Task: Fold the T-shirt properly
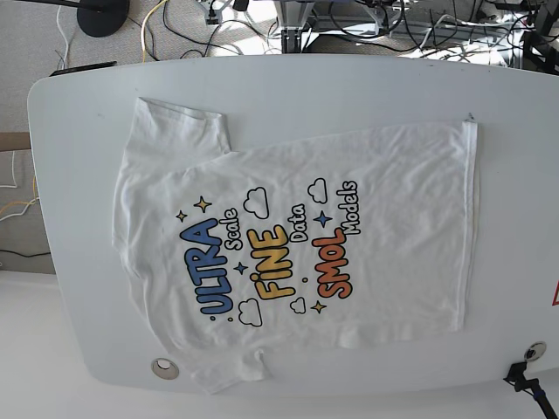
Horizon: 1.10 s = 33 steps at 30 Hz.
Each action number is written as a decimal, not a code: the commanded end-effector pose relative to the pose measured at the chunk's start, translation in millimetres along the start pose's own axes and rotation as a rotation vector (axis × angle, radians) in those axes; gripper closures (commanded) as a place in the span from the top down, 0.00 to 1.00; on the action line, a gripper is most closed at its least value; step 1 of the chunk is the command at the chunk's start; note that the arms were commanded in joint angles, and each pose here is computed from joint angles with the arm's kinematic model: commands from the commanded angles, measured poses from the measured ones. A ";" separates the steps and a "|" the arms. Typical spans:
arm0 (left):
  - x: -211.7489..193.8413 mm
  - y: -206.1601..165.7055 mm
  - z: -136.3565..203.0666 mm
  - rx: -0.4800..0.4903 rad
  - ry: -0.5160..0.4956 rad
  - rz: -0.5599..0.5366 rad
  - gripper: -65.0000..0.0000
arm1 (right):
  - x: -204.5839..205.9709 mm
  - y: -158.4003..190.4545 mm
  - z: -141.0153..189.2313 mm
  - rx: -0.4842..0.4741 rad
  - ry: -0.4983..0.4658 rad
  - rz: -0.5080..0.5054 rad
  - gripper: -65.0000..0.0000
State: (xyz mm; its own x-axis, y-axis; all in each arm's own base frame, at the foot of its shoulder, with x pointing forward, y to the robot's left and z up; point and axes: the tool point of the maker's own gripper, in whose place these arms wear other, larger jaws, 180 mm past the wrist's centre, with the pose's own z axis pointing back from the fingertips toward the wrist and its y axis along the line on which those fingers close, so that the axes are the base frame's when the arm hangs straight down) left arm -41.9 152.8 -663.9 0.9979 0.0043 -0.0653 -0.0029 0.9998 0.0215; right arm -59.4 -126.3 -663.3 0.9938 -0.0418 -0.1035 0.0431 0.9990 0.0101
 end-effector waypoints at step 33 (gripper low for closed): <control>-46.4 11.4 37.4 0.012 -0.204 -0.047 0.49 | -22.8 -5.9 61.7 -0.001 -0.307 0.027 0.20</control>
State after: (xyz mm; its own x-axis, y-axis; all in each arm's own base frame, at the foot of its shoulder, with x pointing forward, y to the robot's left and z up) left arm -73.6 161.8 -625.5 0.9868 -0.0480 0.1545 0.0435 0.9985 0.0325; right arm -85.4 -132.2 -605.5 0.9864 -0.0245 0.1624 0.0234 0.9997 0.0084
